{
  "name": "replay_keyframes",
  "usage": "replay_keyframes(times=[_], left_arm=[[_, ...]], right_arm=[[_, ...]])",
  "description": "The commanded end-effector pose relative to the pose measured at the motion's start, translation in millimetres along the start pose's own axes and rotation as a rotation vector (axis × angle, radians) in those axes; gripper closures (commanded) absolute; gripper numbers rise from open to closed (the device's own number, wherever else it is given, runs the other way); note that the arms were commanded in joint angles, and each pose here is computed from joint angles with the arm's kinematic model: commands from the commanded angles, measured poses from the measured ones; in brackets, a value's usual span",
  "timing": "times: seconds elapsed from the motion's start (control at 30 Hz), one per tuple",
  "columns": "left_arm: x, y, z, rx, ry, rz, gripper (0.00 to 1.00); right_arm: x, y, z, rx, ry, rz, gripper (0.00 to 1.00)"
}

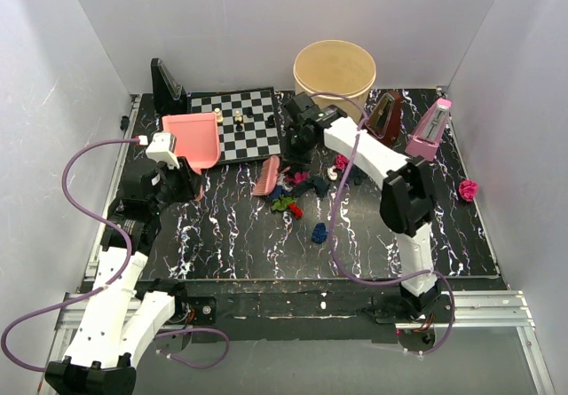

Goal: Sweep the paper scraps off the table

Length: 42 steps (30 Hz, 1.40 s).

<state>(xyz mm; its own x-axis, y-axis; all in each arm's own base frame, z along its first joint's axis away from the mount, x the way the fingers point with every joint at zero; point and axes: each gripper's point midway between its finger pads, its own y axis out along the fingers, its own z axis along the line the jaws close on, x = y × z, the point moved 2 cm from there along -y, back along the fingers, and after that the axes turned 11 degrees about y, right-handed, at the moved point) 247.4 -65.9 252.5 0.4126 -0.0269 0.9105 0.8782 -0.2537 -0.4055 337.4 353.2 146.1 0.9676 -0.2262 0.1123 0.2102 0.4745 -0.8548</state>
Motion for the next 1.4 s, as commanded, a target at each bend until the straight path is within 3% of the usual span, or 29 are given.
replay_keyframes(times=[0.0, 0.13, 0.27, 0.37, 0.57, 0.7, 0.83, 1.03, 1.37], left_arm=[[11.9, -4.7, -4.7, -0.028, -0.001, -0.041, 0.85], [12.6, -5.7, -6.7, -0.04, -0.002, -0.047, 0.85], [14.0, -7.6, -9.3, -0.055, -0.003, -0.055, 0.85], [14.7, -8.6, -11.1, -0.066, -0.003, -0.061, 0.85], [16.3, -9.9, -10.7, -0.061, -0.004, -0.07, 0.85], [15.7, -5.7, -17.4, -0.106, -0.017, -0.054, 0.85], [14.2, -1.8, -21.2, -0.131, -0.026, -0.036, 0.86], [9.2, 7.1, -28.5, -0.178, -0.039, 0.004, 0.88], [2.7, 18.2, -31.1, -0.192, -0.041, 0.051, 0.89]], right_arm=[[0.2, -59.8, -29.2, -0.097, -0.052, -0.08, 0.99], [-7.0, -101.4, -22.0, -0.051, -0.091, -0.116, 0.99], [-2.0, -146.9, -40.8, -0.13, -0.088, -0.258, 0.99], [5.4, -185.2, -77.2, -0.309, -0.046, -0.409, 0.99], [7.1, -262.5, -170.0, -0.804, 0.219, -0.727, 0.99], [0.9, -267.8, -211.7, -0.899, 0.321, -0.746, 0.99], [10.6, -281.3, -247.8, -1.104, 0.256, -0.808, 0.99], [21.4, -310.1, -302.4, -1.417, 0.181, -0.758, 0.99], [25.6, -315.1, -352.6, -1.648, 0.186, -0.599, 0.99]])
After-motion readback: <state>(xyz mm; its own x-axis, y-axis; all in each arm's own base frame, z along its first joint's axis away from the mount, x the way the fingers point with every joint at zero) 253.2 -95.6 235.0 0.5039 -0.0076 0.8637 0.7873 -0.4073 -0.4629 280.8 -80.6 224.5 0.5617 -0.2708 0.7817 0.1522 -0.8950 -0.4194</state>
